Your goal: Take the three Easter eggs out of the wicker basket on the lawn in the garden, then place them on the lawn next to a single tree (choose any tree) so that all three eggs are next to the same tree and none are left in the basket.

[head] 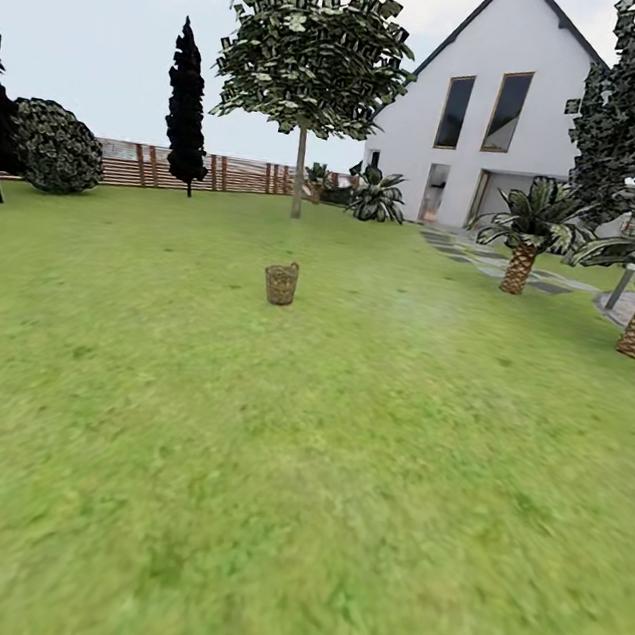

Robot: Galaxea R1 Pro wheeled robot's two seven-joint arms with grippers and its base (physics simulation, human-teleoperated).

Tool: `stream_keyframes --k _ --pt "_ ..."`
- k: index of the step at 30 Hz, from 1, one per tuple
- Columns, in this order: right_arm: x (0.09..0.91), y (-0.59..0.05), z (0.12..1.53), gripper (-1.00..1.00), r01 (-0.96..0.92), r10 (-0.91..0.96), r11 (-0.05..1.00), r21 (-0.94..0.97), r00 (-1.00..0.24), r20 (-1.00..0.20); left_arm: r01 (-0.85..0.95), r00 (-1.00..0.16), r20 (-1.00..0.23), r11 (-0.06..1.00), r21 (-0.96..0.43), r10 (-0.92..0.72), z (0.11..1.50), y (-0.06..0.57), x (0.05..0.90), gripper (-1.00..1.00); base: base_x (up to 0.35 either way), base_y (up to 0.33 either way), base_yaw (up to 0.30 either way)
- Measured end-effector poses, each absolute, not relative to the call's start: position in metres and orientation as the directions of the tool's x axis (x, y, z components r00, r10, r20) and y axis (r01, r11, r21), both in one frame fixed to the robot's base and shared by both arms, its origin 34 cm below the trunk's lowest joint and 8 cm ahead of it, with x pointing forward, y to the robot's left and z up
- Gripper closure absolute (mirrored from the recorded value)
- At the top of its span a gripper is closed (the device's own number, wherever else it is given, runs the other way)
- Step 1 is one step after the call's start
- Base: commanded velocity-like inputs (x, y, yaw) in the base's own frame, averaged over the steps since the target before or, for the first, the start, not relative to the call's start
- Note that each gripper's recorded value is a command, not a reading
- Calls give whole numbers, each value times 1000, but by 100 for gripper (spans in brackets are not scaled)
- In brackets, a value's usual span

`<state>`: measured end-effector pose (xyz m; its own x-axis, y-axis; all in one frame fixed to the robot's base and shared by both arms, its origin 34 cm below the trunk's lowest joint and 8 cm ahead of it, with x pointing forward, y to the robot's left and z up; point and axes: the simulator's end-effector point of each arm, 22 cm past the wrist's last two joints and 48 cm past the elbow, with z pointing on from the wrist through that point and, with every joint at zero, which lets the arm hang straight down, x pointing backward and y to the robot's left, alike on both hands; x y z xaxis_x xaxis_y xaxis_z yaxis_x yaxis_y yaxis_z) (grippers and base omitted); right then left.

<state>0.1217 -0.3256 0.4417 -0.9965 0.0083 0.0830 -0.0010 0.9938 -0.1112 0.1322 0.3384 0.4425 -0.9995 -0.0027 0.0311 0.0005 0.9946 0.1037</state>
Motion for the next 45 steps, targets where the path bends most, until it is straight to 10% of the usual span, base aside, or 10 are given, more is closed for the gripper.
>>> stream_keyframes --k 45 --pt "122 -325 442 -100 -1 8 994 -111 -997 81 1 -999 32 995 104 -3 442 338 132 -100 337 0 0"
